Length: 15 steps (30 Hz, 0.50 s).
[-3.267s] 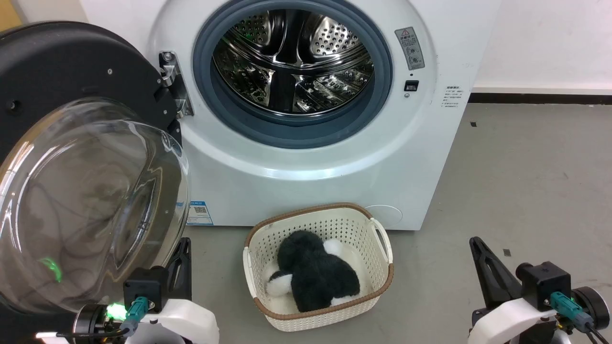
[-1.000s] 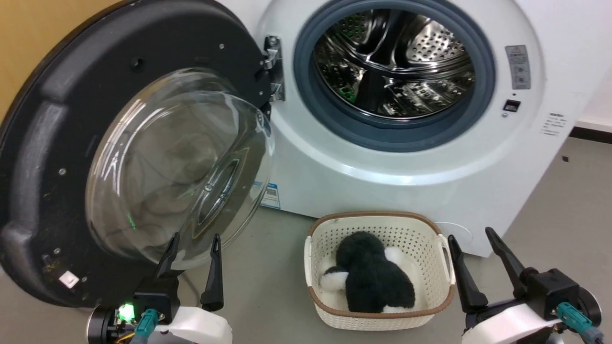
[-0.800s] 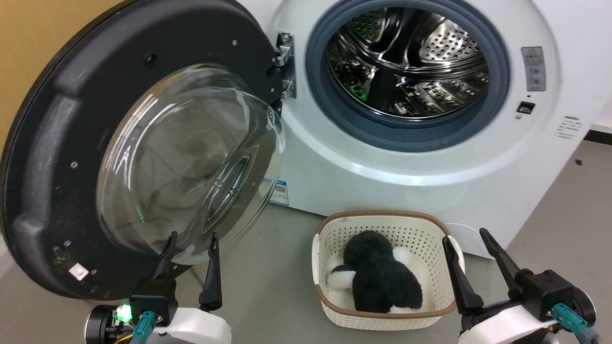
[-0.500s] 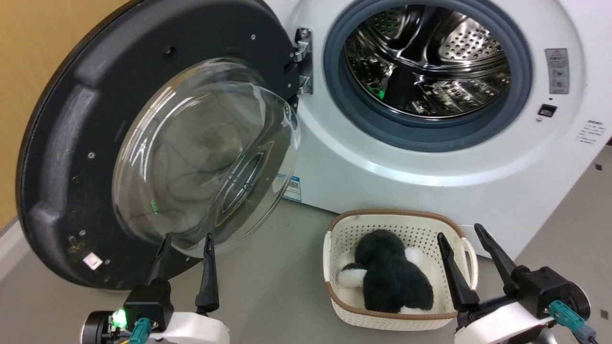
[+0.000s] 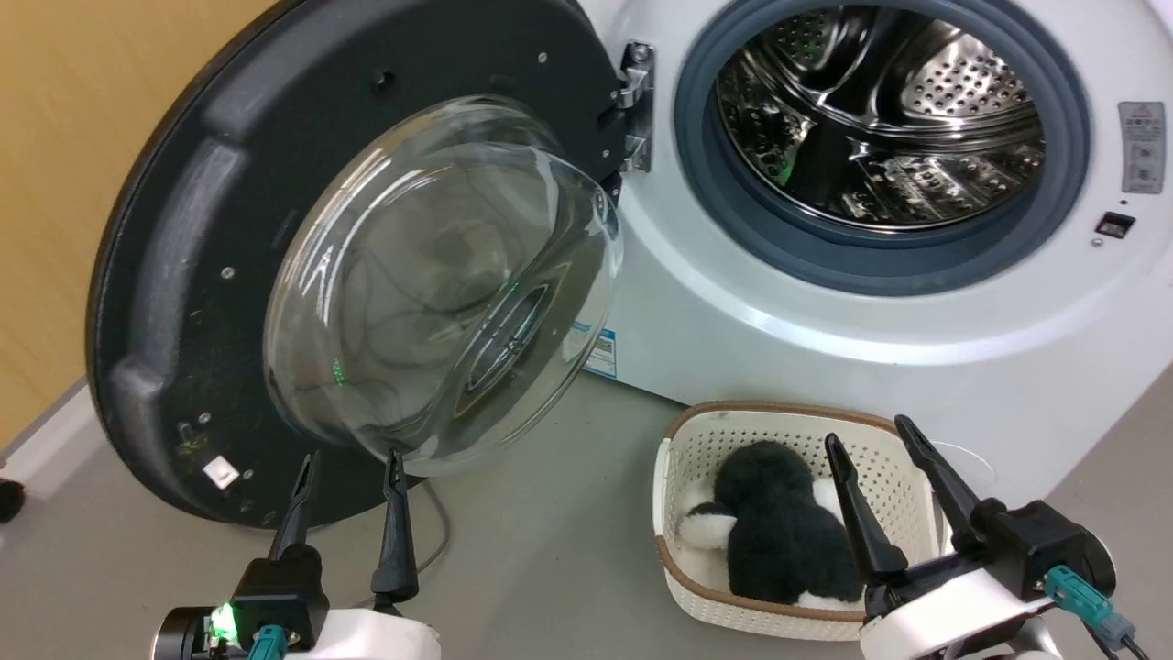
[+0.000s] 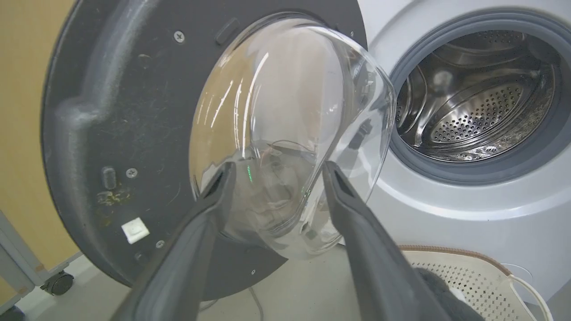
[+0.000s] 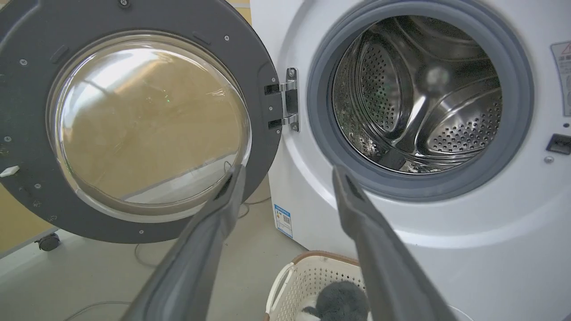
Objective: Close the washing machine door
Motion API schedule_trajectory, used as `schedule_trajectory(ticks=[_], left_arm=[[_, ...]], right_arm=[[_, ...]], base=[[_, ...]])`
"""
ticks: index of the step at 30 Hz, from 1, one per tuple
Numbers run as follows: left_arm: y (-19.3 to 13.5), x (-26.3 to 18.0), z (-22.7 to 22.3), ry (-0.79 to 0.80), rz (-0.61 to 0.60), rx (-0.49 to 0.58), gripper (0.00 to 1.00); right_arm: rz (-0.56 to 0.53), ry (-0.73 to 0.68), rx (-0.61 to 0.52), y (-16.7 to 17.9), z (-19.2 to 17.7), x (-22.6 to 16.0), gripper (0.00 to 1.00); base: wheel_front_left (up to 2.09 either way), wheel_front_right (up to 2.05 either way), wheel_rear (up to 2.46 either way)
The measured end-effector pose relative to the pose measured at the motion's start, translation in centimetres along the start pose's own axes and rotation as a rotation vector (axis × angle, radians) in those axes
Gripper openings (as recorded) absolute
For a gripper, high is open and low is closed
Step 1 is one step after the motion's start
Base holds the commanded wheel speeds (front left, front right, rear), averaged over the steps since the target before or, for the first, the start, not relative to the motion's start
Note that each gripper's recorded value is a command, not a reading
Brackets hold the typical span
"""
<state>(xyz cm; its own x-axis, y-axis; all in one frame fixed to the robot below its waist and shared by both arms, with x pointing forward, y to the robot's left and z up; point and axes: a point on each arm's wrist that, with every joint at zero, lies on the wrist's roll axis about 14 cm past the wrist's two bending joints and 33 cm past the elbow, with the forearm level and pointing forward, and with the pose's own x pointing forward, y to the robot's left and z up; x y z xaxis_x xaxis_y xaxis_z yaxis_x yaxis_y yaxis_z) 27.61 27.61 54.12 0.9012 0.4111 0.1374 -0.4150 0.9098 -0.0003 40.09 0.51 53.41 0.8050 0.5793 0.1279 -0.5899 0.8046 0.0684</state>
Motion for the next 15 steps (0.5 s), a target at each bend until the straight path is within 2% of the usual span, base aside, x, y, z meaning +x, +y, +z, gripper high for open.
schedule_trajectory(ticks=[15], left_arm=[[2.5,-1.4,0.5,-0.024,0.093,0.015,1.00]], right_arm=[[0.096,-0.019,0.031,2.6,-0.3,1.7,1.00]], base=[[0.00,0.00,0.00]])
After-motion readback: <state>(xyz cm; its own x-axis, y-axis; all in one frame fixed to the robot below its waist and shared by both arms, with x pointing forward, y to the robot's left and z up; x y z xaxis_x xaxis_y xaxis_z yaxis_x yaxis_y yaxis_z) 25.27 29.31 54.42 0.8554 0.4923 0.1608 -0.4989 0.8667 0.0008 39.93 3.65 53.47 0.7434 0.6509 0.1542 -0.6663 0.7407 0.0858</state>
